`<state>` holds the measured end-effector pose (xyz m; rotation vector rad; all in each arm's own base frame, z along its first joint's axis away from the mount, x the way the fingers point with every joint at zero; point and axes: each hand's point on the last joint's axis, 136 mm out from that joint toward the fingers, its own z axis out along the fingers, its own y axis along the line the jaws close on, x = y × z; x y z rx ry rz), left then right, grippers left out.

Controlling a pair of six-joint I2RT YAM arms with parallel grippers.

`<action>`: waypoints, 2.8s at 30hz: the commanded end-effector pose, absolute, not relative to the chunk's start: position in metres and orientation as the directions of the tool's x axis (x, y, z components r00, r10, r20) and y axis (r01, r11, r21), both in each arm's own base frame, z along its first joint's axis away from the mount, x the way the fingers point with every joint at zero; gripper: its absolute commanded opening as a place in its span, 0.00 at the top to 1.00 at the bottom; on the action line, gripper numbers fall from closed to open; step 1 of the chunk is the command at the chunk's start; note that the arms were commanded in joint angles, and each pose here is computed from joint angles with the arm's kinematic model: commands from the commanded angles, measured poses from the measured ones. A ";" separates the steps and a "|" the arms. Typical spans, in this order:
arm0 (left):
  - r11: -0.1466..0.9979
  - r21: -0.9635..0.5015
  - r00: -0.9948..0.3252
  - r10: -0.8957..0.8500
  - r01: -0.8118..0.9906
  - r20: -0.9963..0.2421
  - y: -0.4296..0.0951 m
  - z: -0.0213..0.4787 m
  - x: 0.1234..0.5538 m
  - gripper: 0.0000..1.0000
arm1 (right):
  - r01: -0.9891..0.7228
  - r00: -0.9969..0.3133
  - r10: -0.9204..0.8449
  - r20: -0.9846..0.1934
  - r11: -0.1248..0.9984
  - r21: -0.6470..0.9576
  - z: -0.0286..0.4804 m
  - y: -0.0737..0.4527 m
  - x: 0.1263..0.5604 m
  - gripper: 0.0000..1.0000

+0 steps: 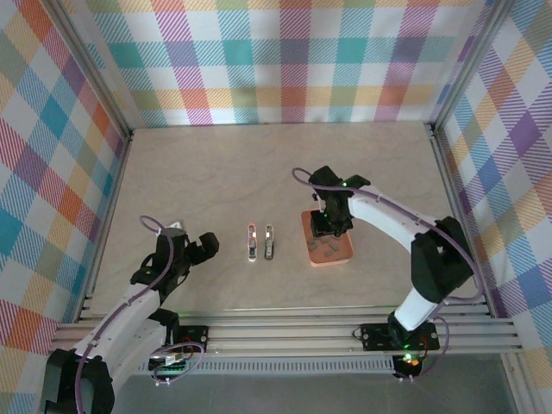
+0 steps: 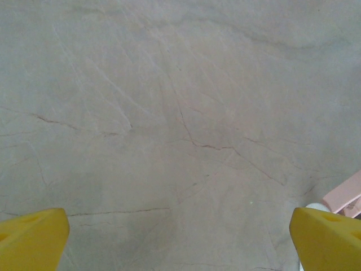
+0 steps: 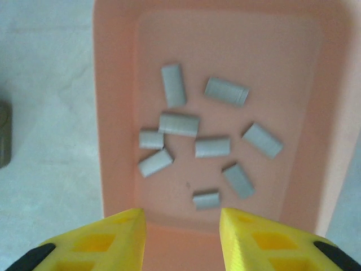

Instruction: Load the staples into the stapler

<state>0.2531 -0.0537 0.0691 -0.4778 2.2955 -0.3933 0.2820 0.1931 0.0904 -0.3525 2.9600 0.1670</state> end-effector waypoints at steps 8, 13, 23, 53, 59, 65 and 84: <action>0.879 -0.433 -0.573 -0.462 -0.198 -0.677 -0.049 0.087 0.269 0.00 | -0.369 -0.920 -0.353 -0.173 0.927 0.067 0.071 0.202 0.321 0.57; 0.881 -0.415 -0.561 -0.466 -0.227 -0.684 -0.043 0.084 0.271 0.00 | -0.376 -0.917 -0.344 -0.201 0.914 0.152 0.065 0.221 0.325 0.56; 0.882 -0.410 -0.585 -0.464 -0.234 -0.665 -0.046 0.082 0.277 0.00 | -0.378 -0.915 -0.344 -0.211 0.913 0.154 0.046 0.224 0.330 0.62; 0.878 -0.412 -0.577 -0.474 -0.246 -0.666 -0.044 0.087 0.276 0.00 | -0.376 -0.924 -0.366 -0.110 0.921 0.096 -0.002 0.210 0.322 0.70; 0.878 -0.409 -0.577 -0.473 -0.248 -0.665 -0.043 0.087 0.276 0.00 | -0.330 -0.940 -0.321 -0.117 0.942 0.067 0.003 0.204 0.326 0.75; 0.878 -0.410 -0.576 -0.473 -0.247 -0.667 -0.043 0.087 0.276 0.00 | -0.317 -0.946 -0.312 -0.087 0.947 0.057 -0.001 0.202 0.325 0.75; 0.884 -0.443 -0.540 -0.450 -0.153 -0.711 -0.054 0.106 0.285 0.00 | -0.226 -0.906 -0.142 -0.398 0.958 0.174 0.079 0.209 0.336 0.83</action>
